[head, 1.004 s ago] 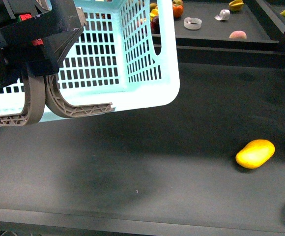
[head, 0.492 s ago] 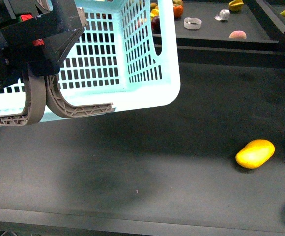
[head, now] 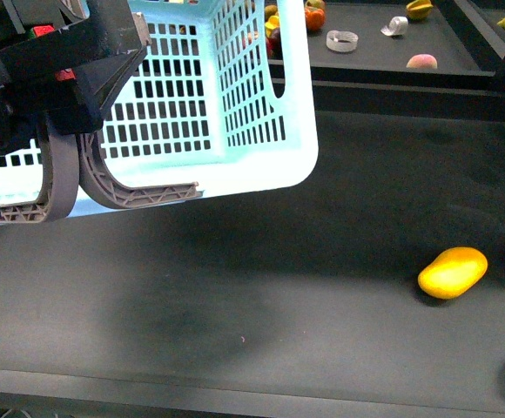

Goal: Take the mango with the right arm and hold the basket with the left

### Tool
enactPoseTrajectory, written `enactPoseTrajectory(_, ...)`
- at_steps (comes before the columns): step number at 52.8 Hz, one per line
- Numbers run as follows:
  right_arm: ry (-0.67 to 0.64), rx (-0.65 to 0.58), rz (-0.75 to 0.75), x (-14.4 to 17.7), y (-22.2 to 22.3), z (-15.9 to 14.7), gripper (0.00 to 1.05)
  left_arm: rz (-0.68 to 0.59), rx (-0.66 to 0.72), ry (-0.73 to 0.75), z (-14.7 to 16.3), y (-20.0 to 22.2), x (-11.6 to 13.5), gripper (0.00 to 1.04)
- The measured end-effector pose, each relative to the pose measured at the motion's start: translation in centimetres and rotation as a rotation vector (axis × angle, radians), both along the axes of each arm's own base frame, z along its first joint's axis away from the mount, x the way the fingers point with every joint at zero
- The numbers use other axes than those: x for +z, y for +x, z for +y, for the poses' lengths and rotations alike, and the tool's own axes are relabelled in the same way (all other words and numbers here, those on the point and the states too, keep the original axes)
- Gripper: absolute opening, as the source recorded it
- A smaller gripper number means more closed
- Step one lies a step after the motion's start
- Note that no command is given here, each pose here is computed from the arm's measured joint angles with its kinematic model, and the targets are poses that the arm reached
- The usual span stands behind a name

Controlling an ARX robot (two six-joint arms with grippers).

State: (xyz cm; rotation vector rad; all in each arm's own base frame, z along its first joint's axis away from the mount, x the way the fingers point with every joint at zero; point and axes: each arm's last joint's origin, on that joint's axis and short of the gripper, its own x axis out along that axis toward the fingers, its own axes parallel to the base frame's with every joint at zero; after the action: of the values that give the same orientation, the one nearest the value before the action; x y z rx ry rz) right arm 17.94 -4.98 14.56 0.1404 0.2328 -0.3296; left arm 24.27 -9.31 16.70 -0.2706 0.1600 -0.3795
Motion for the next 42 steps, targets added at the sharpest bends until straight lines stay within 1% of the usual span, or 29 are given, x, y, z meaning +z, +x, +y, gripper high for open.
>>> enactPoseTrajectory(19, 0.078, -0.05, 0.131, -4.9, 6.5, -0.9, 0.96, 0.0, -0.002, 0.0, 0.0, 0.0, 0.0, 0.05)
enactPoseTrajectory(31, 0.154, -0.079, 0.25, -9.6, 11.0, -1.5, 0.96, 0.0, 0.002, 0.001, 0.0, 0.0, 0.0, 0.05)
enactPoseTrajectory(36, 0.172, -0.078, 0.273, -10.9, 12.4, -1.5, 0.96, 0.0, 0.001, 0.0, 0.0, 0.0, 0.0, 0.05)
enactPoseTrajectory(42, 0.219, -0.106, 0.323, -12.9, 14.3, -1.5, 0.96, 0.0, -0.003, 0.0, 0.0, 0.0, 0.0, 0.05)
